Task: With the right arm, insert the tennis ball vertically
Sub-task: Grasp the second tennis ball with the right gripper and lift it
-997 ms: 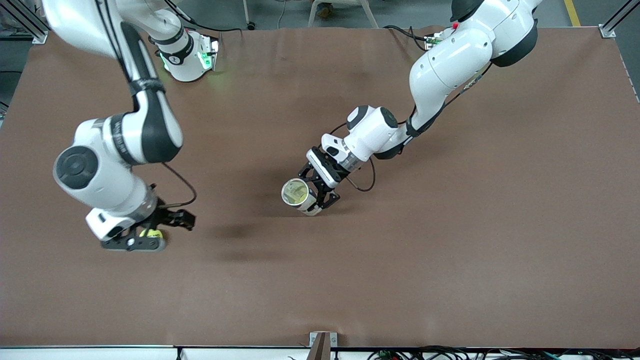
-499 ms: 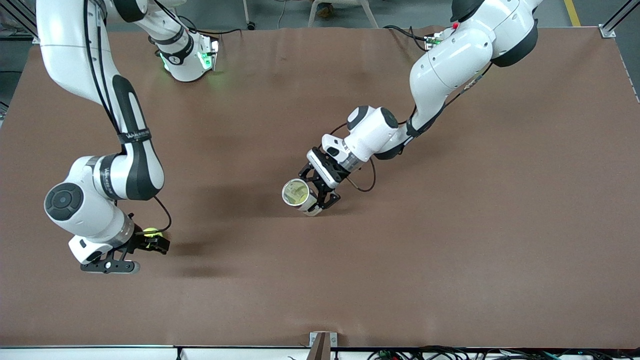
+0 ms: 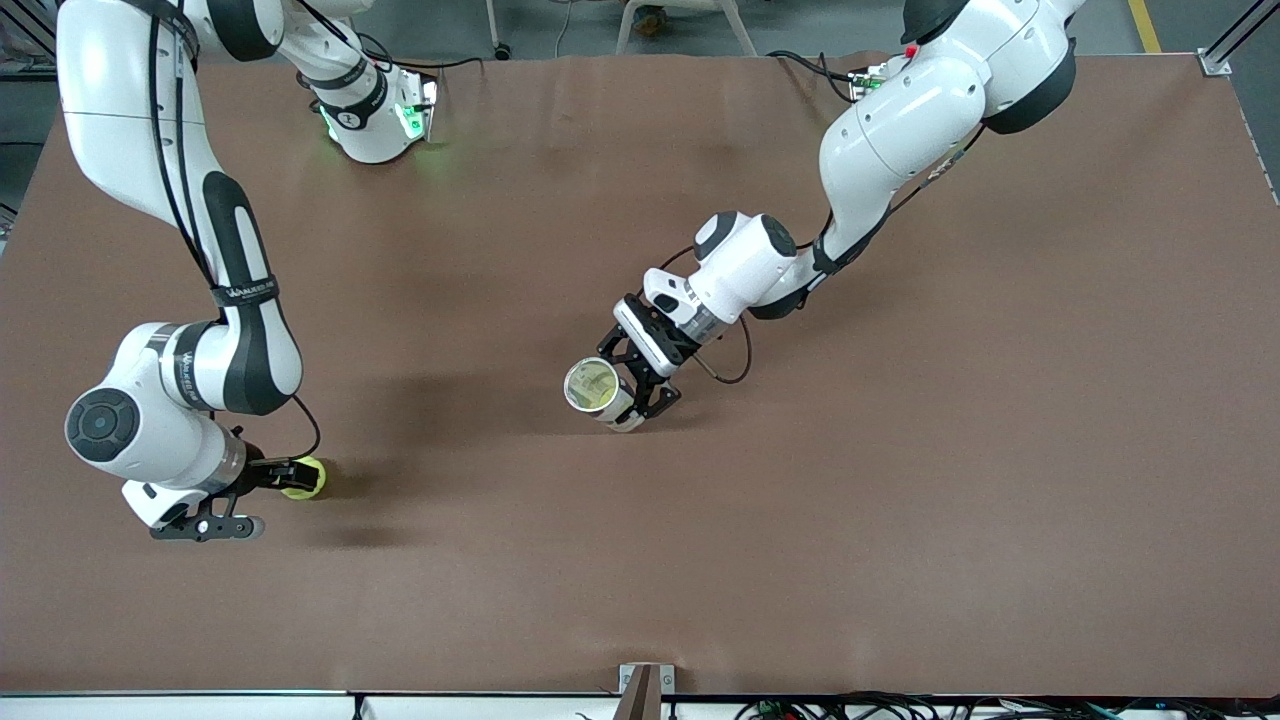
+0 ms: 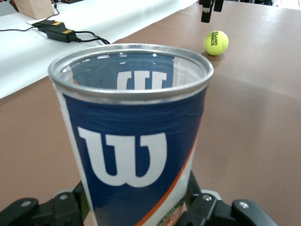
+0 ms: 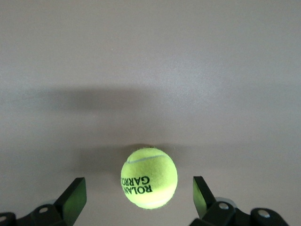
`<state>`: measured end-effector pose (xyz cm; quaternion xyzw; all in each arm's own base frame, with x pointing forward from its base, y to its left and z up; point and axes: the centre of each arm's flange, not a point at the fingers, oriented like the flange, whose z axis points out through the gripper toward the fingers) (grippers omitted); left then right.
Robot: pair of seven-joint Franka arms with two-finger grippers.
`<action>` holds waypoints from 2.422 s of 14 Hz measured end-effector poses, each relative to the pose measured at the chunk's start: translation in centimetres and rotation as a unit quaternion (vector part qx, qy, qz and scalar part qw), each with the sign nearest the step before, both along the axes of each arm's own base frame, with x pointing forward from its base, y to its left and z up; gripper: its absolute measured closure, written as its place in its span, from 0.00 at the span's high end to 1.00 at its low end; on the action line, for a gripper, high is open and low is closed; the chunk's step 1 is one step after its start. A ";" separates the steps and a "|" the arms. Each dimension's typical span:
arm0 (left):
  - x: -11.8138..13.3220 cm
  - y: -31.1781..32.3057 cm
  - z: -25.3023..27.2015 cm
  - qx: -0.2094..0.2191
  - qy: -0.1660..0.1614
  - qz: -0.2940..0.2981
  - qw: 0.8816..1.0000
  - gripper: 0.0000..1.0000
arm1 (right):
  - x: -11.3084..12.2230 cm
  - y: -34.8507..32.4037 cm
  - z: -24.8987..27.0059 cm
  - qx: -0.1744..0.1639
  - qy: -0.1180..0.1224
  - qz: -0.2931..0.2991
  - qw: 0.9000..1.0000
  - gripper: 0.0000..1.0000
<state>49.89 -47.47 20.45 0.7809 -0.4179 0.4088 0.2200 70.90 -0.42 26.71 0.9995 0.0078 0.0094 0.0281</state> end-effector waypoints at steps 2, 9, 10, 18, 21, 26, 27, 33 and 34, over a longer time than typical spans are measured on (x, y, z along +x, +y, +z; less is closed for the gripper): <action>0.0 0.0 0.0 0.000 0.000 0.000 1.000 0.78 | -0.2 0.0 -1.0 -0.001 0.008 0.000 1.000 1.00; 0.0 0.0 0.0 0.000 0.000 0.000 1.000 0.78 | -0.2 -1.0 -4.6 -0.007 0.011 -0.004 1.000 1.00; 0.0 0.0 0.0 0.000 0.000 0.000 1.000 0.78 | -0.3 -0.9 -5.0 -0.007 0.014 -0.004 1.000 1.00; 0.0 0.0 0.0 0.000 0.000 -0.001 1.000 0.78 | -0.8 -0.9 -6.9 -0.008 0.028 -0.004 1.000 0.94; 0.0 0.0 0.0 0.000 -0.001 -0.001 1.000 0.78 | -1.0 -0.9 -7.1 -0.008 0.031 -0.004 0.999 0.76; 0.0 0.0 0.0 0.000 -0.001 -0.001 1.000 0.78 | -0.9 -0.9 -6.9 -0.007 0.029 -0.004 1.000 0.66; 0.0 0.0 0.0 0.000 -0.001 -0.001 1.000 0.78 | -0.8 -0.8 -6.9 -0.006 0.028 -0.003 1.000 0.66; 0.0 0.0 0.0 0.000 -0.001 -0.001 1.000 0.78 | 0.6 8.1 1.7 0.075 -0.021 0.030 0.997 0.66; 0.0 0.0 0.0 0.000 -0.001 -0.001 1.000 0.78 | 0.2 10.1 4.3 0.109 -0.023 0.027 0.993 0.66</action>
